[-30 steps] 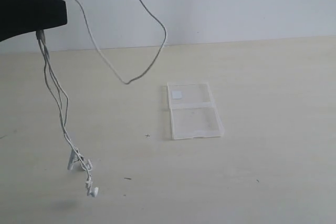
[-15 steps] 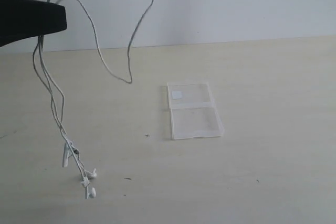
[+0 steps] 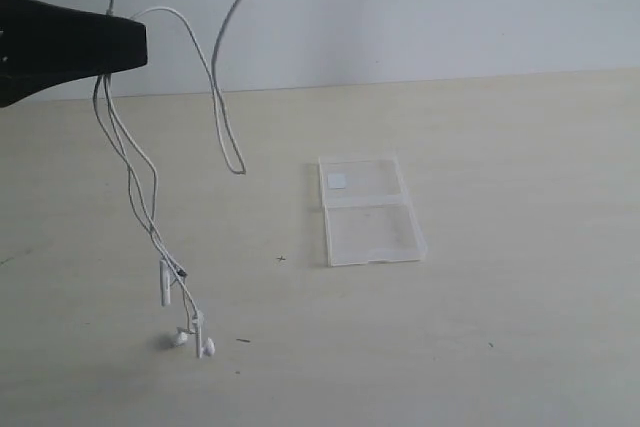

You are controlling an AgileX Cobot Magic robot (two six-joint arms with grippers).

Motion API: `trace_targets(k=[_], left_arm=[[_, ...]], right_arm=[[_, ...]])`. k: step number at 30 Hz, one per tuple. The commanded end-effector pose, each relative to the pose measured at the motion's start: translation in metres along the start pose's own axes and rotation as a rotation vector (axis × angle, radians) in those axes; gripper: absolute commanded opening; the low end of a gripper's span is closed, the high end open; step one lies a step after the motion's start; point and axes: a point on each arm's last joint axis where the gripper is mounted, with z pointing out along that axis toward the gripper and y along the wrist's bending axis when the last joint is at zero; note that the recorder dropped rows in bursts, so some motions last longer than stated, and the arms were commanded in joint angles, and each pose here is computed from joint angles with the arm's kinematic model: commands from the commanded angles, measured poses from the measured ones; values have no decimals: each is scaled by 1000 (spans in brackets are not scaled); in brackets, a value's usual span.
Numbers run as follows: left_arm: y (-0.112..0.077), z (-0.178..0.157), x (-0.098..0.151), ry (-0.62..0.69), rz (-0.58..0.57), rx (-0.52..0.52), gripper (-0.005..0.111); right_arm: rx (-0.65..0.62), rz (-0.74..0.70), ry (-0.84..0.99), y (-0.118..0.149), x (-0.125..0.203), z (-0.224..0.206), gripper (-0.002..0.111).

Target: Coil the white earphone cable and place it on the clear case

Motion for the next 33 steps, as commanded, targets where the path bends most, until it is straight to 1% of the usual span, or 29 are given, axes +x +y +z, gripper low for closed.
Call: trace_targets(k=[1, 10, 12, 16, 28, 33], left_arm=[[2, 1, 2, 14, 3, -2, 7], [2, 1, 2, 15, 6, -4, 7], [2, 1, 2, 15, 6, -4, 7], [2, 1, 2, 17, 7, -4, 7], [3, 1, 4, 31, 18, -8, 7], [3, 1, 4, 34, 21, -9, 7]], right_arm=[[27, 0, -30, -2, -7, -3, 0], [41, -24, -84, 1, -25, -8, 0], [52, -31, -72, 0, -26, -9, 0], [95, -33, -23, -4, -22, -9, 0], [137, -32, -19, -7, -22, -9, 0], [191, -10, 5, -12, -19, -10, 0]])
